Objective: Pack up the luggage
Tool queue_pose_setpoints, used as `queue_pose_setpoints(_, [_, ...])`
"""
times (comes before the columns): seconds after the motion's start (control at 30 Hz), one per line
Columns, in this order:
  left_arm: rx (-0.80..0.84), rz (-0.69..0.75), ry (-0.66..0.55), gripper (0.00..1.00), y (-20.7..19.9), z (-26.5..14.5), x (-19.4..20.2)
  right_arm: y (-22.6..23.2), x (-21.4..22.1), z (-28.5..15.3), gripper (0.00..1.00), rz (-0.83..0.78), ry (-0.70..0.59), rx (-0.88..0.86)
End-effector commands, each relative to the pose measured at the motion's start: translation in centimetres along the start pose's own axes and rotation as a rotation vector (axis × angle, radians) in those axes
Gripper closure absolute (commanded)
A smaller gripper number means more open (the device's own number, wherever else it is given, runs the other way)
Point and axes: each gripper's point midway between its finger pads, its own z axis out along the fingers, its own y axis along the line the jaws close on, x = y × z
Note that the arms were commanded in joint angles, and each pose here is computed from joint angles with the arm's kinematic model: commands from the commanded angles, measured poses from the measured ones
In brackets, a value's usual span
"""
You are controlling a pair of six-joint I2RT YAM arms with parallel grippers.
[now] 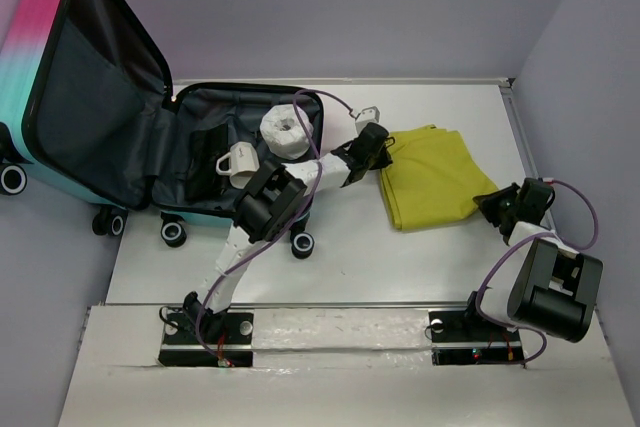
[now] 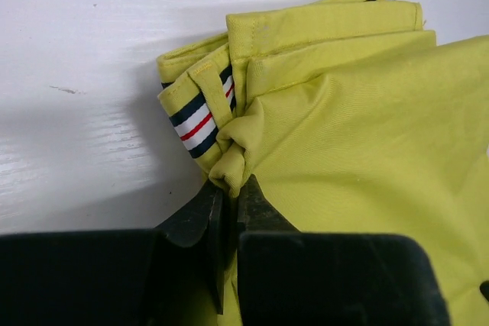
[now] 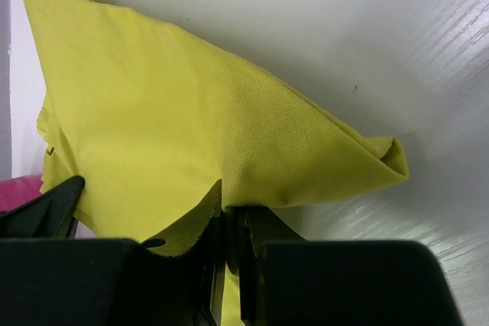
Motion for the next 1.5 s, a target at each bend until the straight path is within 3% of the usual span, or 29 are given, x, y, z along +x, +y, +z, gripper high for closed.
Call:
queue_pose_setpoints(0.0, [0.061,-0.004,0.003,0.94,-0.9,0.2,0.5,3.2,-0.8,-0.7,0.89,-0.029,-0.01,-0.136])
queue_pose_setpoints(0.37, [0.285,0.081,-0.165,0.94,-10.2,-7.8,-9.8,9.6,-1.4,-4.9,0.93,-0.101,-0.011,-0.323])
queue_pose_setpoints(0.77, [0.362,0.08,-0.246,0.94,-13.2,-13.5,-18.5,19.2,-2.0,-10.8,0.93,-0.189,-0.015,-0.537])
queue_pose_setpoints(0.9, [0.358,0.092,-0.359,0.94,-12.9,-18.8,-24.9,25.0,0.2,-12.2,0.93,-0.229,0.032,-0.628])
queue_pose_setpoints(1.0, [0.308,0.092,-0.425,0.94,-10.1,-22.3,-29.5,29.8,2.4,-13.1,0.93,-0.241,0.081,-0.718])
queue_pose_setpoints(1.07, [0.226,0.084,-0.464,0.94,-6.1,-24.0,-32.6,32.2,3.7,-13.2,0.93,-0.246,0.102,-0.751])
queue_pose_setpoints(1.1, [0.18,0.078,-0.515,0.94,-3.7,-26.8,-35.2,35.8,5.1,-14.2,0.93,-0.26,0.118,-0.819])
queue_pose_setpoints(1.13, [0.18,0.078,-0.516,0.94,-3.7,-26.8,-35.3,35.5,5.3,-12.5,0.93,-0.255,0.12,-0.785])
queue_pose_setpoints(1.17, [0.11,0.065,-0.549,0.94,-0.4,-28.6,-37.3,38.5,7.5,-14.2,0.93,-0.286,0.154,-0.856])
queue_pose_setpoints(1.23, [0.038,0.051,-0.579,0.94,3.1,-30.3,-38.8,40.9,10.5,-13.9,0.93,-0.314,0.205,-0.882])
queue_pose_setpoints(1.27, [0.01,0.045,-0.607,0.94,4.5,-32.1,-39.7,41.4,14.6,-12.3,0.93,-0.344,0.285,-0.865])
queue_pose_setpoints(1.3, [-0.072,0.024,-0.614,0.94,8.7,-32.5,-40.2,43.5,15.5,-13.1,0.93,-0.352,0.295,-0.907])
queue_pose_setpoints(1.33, [-0.106,0.018,-0.628,0.94,10.4,-33.2,-40.6,43.4,18.3,-10.8,0.93,-0.367,0.344,-0.871])
queue_pose_setpoints(1.43, [-0.25,-0.022,-0.646,0.94,17.6,-35.0,-40.8,45.7,24.4,-11.3,0.93,-0.417,0.408,-0.909])
queue_pose_setpoints(1.47, [-0.297,-0.036,-0.635,0.94,20.0,-34.9,-40.3,44.9,27.5,-9.0,0.9,-0.444,0.447,-0.867])
